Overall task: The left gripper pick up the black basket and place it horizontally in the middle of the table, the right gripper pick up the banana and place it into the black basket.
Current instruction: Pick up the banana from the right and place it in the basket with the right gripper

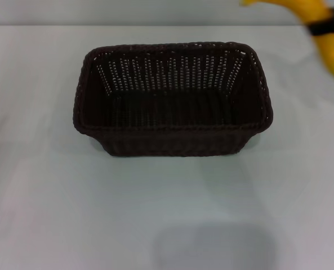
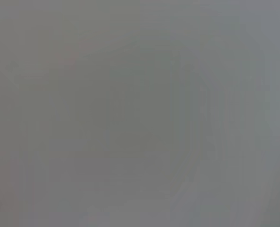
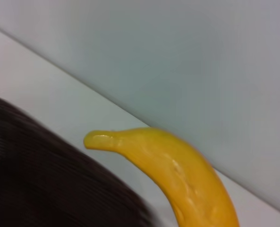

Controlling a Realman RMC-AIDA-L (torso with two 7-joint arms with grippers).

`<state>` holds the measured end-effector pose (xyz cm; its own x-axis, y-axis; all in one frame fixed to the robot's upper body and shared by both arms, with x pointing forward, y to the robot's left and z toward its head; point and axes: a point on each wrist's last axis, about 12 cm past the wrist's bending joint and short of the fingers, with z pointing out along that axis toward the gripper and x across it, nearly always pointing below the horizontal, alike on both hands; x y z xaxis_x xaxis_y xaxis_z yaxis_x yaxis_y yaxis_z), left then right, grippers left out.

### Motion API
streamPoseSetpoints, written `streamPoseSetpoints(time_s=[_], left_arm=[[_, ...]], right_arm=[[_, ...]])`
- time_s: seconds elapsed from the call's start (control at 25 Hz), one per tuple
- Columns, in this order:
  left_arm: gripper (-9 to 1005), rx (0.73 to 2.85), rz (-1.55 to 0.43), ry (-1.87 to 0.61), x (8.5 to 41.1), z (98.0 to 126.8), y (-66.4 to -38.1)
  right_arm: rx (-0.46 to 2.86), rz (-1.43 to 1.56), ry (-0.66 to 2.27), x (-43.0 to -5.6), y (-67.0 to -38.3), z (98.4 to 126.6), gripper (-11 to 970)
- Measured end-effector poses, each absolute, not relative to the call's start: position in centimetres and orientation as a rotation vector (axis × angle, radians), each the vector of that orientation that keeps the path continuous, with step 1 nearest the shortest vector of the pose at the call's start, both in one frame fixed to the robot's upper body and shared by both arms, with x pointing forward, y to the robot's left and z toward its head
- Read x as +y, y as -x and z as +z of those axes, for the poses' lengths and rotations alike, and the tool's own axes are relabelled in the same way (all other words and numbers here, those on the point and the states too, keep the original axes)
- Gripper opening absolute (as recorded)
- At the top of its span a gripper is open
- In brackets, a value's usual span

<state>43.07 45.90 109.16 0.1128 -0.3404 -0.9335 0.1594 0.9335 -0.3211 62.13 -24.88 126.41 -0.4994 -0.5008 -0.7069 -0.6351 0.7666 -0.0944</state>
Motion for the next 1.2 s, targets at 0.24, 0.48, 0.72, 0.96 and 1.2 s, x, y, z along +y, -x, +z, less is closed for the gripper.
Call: streamPoseSetpoints(time_s=[0.24,0.48,0.72,0.96,1.2], left_arm=[[724,1.416,-0.369,0.162,44.9,108.3,-42.7],[724,1.406,-0.406,0.167,44.1,107.8,-42.5],[724,1.416,-0.397,0.137,44.0,107.8,-42.8],[724,1.420,-0.399,0.124,44.0,107.9,-43.2],[724,1.417,-0.356,0.089,44.2,108.1,-43.2]], right_arm=[[1.920,0.549,1.077,-19.4,-60.7,126.7,487],[1.866,0.613,1.150,-17.3,-61.0,124.4,507],[1.799,0.684,1.204,-14.7,-61.6,121.3,548],[1.688,0.755,1.183,-14.9,-60.8,120.6,589],[1.601,0.675,1.027,-20.0,-60.5,119.6,683]])
